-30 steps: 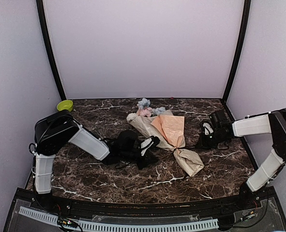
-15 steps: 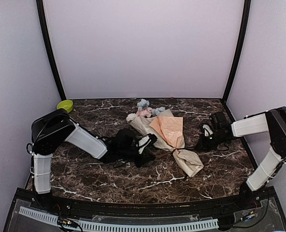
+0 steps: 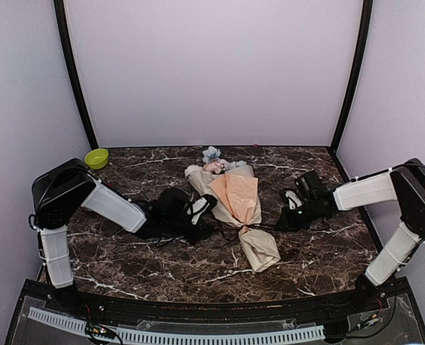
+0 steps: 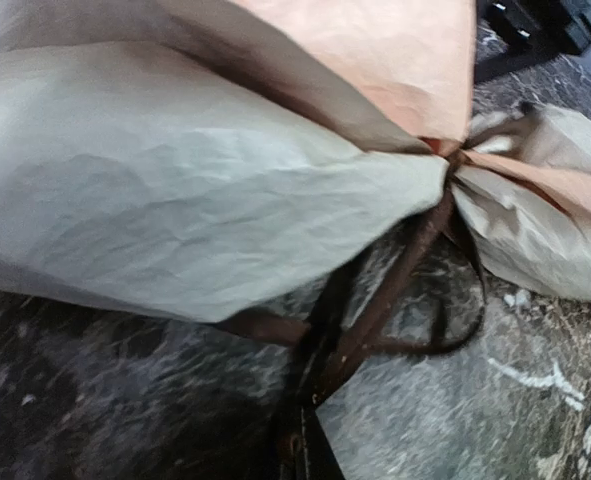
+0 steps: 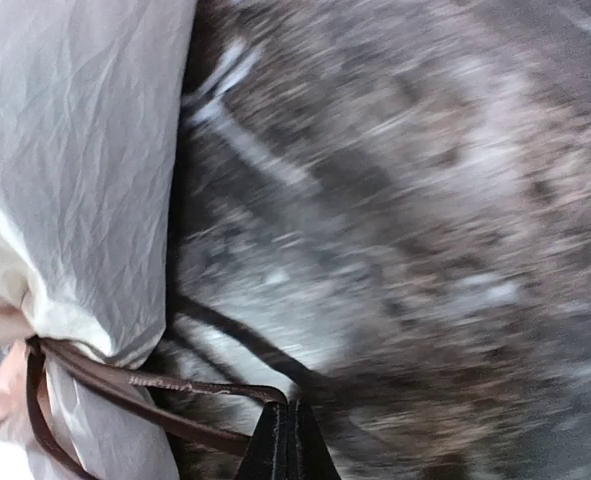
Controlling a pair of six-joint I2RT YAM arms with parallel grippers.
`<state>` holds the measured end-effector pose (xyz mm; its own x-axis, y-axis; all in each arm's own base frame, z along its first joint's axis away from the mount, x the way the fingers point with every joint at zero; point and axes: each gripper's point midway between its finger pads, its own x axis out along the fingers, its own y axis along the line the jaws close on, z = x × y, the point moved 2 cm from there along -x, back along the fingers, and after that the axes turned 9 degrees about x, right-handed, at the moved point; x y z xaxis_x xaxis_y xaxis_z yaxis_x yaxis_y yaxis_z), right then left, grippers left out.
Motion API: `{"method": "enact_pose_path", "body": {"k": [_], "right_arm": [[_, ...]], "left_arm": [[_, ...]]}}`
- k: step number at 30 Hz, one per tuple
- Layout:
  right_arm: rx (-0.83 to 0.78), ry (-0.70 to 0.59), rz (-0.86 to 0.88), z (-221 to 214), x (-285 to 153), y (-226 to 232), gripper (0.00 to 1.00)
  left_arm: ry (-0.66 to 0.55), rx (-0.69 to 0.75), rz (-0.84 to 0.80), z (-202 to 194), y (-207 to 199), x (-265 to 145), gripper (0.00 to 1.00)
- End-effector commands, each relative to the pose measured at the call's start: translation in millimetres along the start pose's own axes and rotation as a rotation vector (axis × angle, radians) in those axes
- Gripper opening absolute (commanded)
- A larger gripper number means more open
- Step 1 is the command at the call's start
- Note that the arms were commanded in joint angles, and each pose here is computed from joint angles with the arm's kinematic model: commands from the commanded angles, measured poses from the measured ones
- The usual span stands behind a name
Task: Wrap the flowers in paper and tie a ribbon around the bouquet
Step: Tie the half-tied ribbon around the folded bouquet.
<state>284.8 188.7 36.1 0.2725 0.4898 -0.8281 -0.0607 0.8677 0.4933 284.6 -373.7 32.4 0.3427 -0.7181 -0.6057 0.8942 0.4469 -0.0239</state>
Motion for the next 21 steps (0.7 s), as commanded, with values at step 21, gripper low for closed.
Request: {"method": "enact_pose_path", "body": {"k": [21], "right_arm": [[0.030,0.016,0.033,-17.2,-0.5,12.3,0.00]], "left_arm": [[0.084,-0.125,0.071,-52.0,14.3,-56.5,0.00]]}}
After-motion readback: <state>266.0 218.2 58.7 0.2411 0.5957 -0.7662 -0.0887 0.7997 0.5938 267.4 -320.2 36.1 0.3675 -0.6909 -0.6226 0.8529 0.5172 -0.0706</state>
